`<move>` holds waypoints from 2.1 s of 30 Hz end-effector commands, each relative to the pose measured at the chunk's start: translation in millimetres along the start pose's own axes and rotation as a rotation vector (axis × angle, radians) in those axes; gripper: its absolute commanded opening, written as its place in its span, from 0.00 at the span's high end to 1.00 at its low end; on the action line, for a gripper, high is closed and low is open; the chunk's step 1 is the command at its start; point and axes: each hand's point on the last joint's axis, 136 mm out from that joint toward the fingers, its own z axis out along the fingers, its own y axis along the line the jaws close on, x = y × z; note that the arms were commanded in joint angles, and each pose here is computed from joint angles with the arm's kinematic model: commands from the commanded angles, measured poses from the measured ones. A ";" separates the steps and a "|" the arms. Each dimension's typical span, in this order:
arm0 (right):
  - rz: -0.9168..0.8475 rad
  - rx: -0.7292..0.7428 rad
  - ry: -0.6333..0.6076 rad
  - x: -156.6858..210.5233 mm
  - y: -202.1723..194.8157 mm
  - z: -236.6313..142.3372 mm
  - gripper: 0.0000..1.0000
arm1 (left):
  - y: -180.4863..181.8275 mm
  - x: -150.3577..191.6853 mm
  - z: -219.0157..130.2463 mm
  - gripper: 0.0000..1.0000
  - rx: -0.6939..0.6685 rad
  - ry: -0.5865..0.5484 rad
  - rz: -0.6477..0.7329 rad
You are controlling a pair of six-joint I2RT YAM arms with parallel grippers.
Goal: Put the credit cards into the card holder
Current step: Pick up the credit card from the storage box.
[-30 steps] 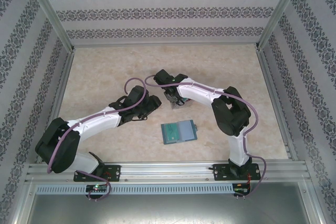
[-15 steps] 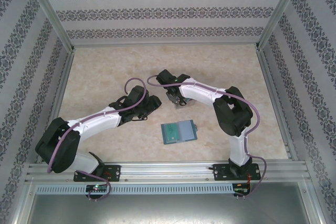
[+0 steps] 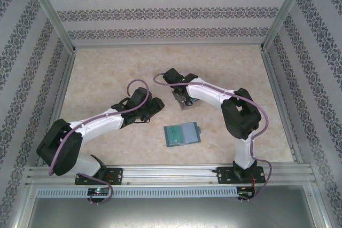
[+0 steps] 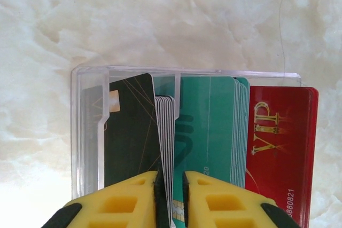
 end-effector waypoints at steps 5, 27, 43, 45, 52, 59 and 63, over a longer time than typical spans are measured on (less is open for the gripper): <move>0.015 -0.046 0.023 6.7 4.0 0.6 0.76 | 6.1 -0.3 2.6 0.35 -0.023 0.013 -0.013; -0.014 0.049 0.036 7.2 -6.8 14.6 0.65 | 2.5 0.1 4.6 0.35 -0.019 0.022 -0.012; 0.005 0.074 0.001 8.4 -21.7 4.7 0.68 | 2.7 0.3 7.2 0.36 -0.019 0.026 -0.014; 0.005 0.072 0.000 8.5 -21.6 3.9 0.68 | 1.0 0.1 6.9 0.36 -0.015 0.026 -0.013; 0.016 0.066 -0.010 7.0 -23.0 0.7 0.72 | 0.8 0.4 7.8 0.36 -0.019 0.031 -0.008; 0.019 0.064 0.001 10.4 -25.9 4.1 0.79 | 2.1 1.2 8.2 0.36 -0.017 0.032 -0.015; 0.023 0.062 0.003 11.6 -26.4 5.0 0.80 | 1.1 1.3 8.8 0.36 -0.016 0.033 -0.013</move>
